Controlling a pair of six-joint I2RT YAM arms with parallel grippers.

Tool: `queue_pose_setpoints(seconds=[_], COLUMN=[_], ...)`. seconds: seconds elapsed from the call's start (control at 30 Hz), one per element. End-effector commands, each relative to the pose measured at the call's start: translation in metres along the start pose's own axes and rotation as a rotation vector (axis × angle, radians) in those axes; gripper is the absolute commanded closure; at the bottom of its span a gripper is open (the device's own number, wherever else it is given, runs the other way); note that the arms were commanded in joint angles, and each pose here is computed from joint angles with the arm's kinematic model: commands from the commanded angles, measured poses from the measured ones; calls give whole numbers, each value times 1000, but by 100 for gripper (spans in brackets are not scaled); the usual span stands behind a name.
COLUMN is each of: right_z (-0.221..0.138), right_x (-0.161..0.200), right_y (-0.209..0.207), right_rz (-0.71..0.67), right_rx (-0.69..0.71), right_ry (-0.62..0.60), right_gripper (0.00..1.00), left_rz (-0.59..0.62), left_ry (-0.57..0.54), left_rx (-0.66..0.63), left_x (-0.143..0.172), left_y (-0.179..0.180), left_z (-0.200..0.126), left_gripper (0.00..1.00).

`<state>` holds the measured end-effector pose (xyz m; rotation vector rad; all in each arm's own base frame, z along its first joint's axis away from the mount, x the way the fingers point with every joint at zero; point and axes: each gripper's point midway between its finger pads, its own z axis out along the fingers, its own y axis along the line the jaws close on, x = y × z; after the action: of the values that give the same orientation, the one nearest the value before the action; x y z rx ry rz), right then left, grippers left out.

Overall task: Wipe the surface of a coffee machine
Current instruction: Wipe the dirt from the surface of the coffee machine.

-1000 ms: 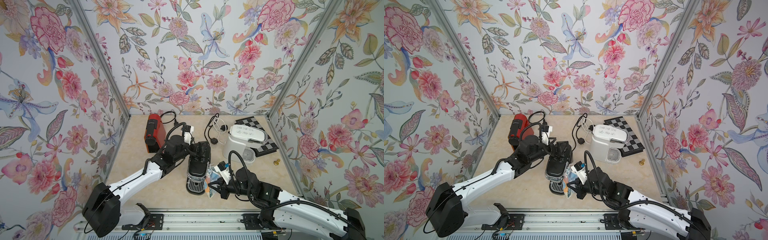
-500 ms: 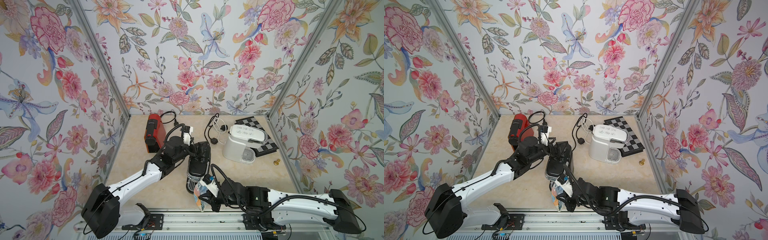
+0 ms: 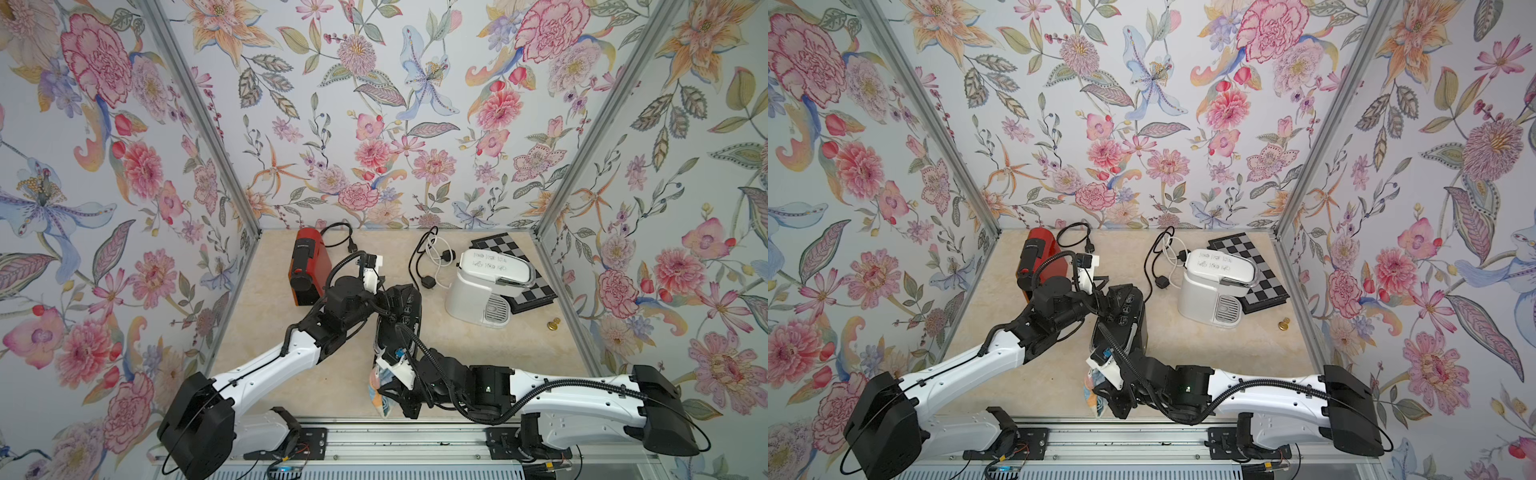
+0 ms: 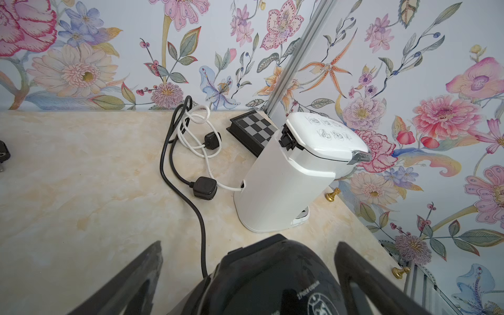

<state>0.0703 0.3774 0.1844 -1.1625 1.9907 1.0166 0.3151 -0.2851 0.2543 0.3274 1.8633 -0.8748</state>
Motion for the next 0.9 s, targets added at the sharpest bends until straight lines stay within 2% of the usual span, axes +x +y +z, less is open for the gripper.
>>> queue_pose_setpoints(seconds=[0.0, 0.23, 0.53, 0.87], right_z=[1, 18, 10, -14], right_x=[-42, -52, -67, -57], right_y=[5, 7, 27, 10], right_rz=[-38, -35, -46, 35], right_rx=[-27, -78, -143, -66], right_ry=[-112, -106, -154, -191], right_gripper=[100, 100, 100, 100], left_rz=[-4, -6, -7, -8], left_ry=[254, 246, 248, 247], left_rx=[-69, -72, -69, -62], left_x=[79, 78, 78, 76], left_y=[25, 25, 26, 25], left_z=[-3, -8, -7, -4], left_gripper=[1, 1, 1, 1])
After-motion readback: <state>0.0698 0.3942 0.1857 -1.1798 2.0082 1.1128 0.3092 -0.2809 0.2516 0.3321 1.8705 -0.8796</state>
